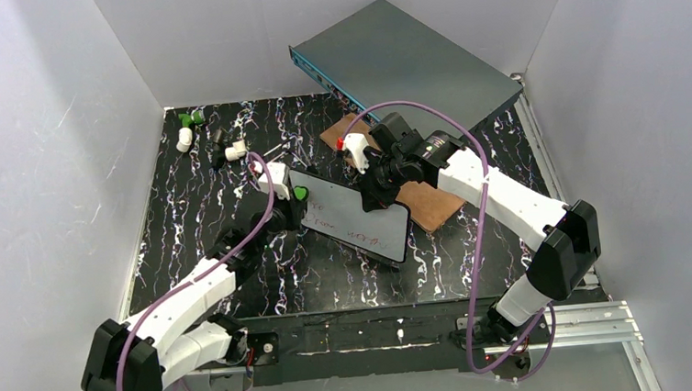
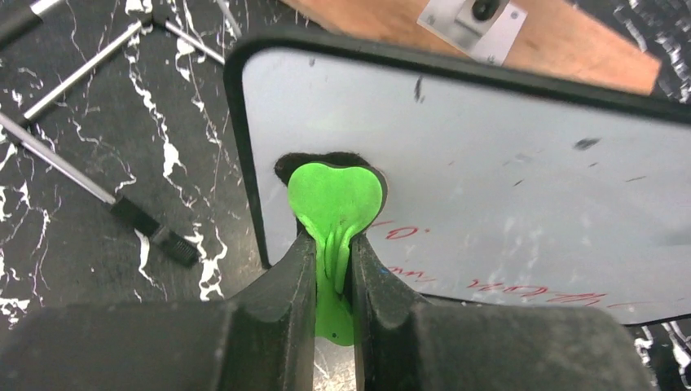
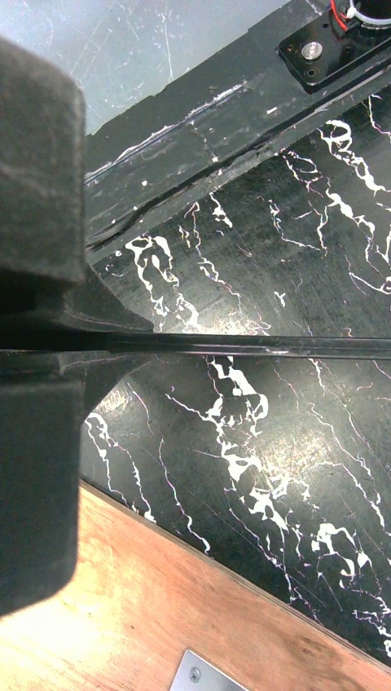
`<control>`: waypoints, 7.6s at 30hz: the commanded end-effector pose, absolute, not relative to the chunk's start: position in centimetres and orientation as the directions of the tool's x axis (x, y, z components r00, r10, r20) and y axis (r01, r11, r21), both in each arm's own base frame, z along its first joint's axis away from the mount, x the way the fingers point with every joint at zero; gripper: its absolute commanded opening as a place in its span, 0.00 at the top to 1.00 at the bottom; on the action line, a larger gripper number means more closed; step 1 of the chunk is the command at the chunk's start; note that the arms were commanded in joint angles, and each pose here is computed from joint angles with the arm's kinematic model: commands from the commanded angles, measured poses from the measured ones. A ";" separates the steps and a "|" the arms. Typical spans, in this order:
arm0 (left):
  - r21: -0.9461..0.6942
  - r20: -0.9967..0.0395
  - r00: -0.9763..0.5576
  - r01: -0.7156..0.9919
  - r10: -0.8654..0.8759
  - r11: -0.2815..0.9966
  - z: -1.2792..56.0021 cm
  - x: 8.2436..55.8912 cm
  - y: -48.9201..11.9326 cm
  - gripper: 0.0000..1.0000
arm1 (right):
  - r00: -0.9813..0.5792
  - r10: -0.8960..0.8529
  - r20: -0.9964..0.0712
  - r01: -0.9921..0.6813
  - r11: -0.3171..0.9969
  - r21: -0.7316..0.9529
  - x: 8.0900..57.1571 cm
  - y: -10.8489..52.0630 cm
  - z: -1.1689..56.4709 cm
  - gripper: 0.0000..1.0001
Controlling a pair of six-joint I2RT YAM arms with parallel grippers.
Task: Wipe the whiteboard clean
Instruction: Erase the whiteboard using the whiteboard.
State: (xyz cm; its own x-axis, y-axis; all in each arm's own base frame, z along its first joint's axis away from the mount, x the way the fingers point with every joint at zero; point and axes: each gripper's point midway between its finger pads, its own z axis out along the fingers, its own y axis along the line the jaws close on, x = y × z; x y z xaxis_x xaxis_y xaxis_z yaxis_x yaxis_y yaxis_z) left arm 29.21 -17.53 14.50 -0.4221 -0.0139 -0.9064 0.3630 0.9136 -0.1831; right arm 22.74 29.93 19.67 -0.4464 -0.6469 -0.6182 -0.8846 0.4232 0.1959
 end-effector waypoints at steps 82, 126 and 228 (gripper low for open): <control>-0.406 -0.824 -0.540 0.354 -0.171 0.842 14.2 31.0 -18.3 1.00 | -0.409 -0.666 -0.624 -0.909 0.235 0.345 18.1 31.8 20.6 0.99; -0.435 -0.702 -0.708 0.340 -0.077 0.834 8.5 28.6 -19.7 1.00 | -0.415 -0.681 -0.603 -0.903 0.230 0.362 18.0 32.1 20.0 0.99; -0.427 -0.786 -0.612 0.430 -0.091 0.795 13.6 29.0 -20.4 1.00 | -0.386 -0.708 -0.591 -0.911 0.190 0.367 17.2 32.3 19.5 0.99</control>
